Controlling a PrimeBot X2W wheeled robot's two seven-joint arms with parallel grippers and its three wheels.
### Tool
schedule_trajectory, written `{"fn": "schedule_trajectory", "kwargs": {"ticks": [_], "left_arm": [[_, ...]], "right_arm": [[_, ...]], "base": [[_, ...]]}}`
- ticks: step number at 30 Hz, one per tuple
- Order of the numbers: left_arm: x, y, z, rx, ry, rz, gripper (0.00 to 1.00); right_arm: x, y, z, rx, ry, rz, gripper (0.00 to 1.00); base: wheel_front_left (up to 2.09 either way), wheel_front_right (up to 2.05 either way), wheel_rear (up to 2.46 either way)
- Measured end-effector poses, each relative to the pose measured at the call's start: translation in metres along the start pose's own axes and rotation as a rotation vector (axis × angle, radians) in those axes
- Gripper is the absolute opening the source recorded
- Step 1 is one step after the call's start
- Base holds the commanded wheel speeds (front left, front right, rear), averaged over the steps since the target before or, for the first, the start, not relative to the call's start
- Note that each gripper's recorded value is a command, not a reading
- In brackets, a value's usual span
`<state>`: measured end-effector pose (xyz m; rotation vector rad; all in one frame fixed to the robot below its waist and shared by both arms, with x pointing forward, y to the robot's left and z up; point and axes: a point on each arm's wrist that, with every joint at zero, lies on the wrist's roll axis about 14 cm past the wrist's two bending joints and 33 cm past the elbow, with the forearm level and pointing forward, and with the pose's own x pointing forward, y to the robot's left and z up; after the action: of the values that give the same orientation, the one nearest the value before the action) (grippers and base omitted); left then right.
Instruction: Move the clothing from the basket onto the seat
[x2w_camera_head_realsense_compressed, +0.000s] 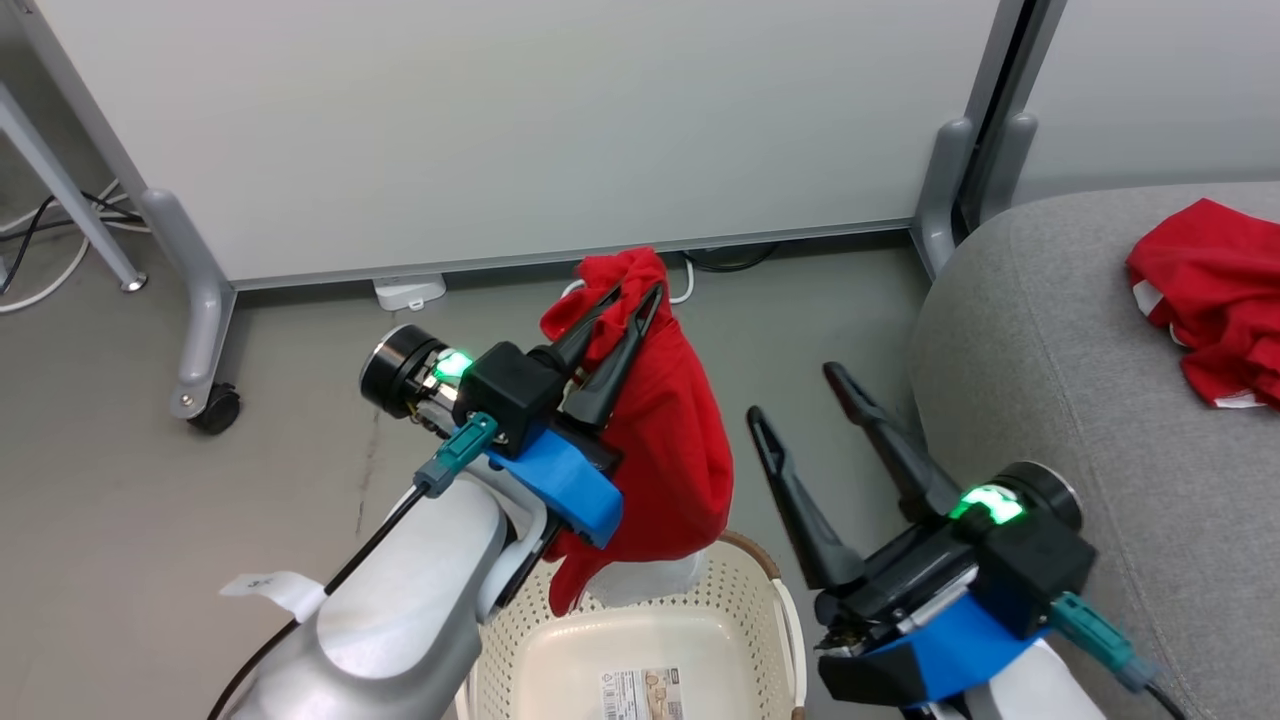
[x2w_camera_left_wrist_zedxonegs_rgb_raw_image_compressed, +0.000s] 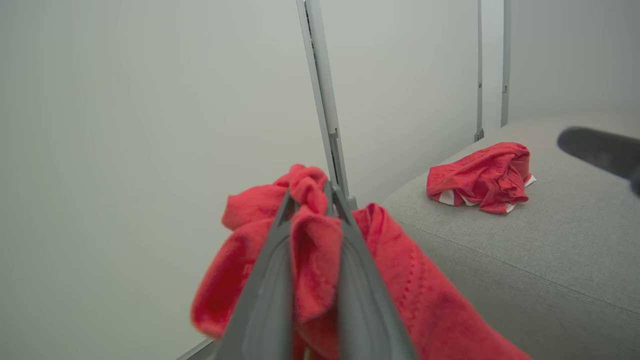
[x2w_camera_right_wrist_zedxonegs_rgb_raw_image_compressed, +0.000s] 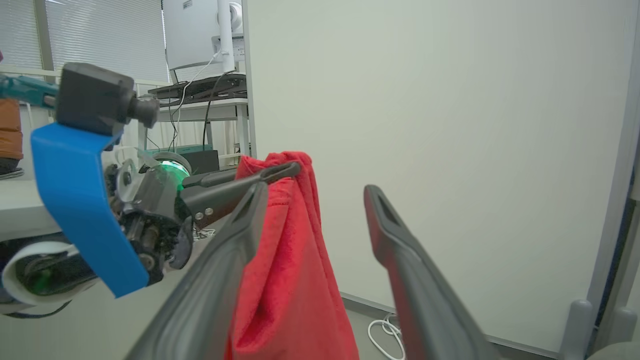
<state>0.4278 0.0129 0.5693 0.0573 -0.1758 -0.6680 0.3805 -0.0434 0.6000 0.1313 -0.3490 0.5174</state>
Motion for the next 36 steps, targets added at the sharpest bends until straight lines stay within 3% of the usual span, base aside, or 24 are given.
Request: {"fn": "schedule_trajectory", "kwargs": {"ticks": [8,17,18,19,36], "left_arm": [[0.007,-0.002,0.003,0.001,-0.015,-0.012,0.0],[0.011,-0.015,0.004,-0.012,-0.027,-0.042,0.0],[0.011,-0.017,0.005,-0.015,-0.029,-0.045,0.0],[0.011,-0.019,0.006,-0.018,-0.032,-0.048,0.0],[0.013,-0.019,0.004,-0.013,-0.028,-0.049,0.0]], "right_arm": [[0.011,0.022,-0.059,0.003,0.167,0.091,1.0],[0.027,0.02,-0.101,-0.01,0.287,0.113,1.0],[0.028,0.021,-0.104,0.009,0.295,0.114,0.42],[0.029,0.024,-0.105,0.028,0.299,0.117,0.0],[0.035,0.028,-0.103,0.093,0.291,0.117,0.0]], "base": [[0.0,0.0,0.0],[0.0,0.0,0.0],[0.0,0.0,0.0],[0.0,0.0,0.0],[0.0,0.0,0.0]]}}
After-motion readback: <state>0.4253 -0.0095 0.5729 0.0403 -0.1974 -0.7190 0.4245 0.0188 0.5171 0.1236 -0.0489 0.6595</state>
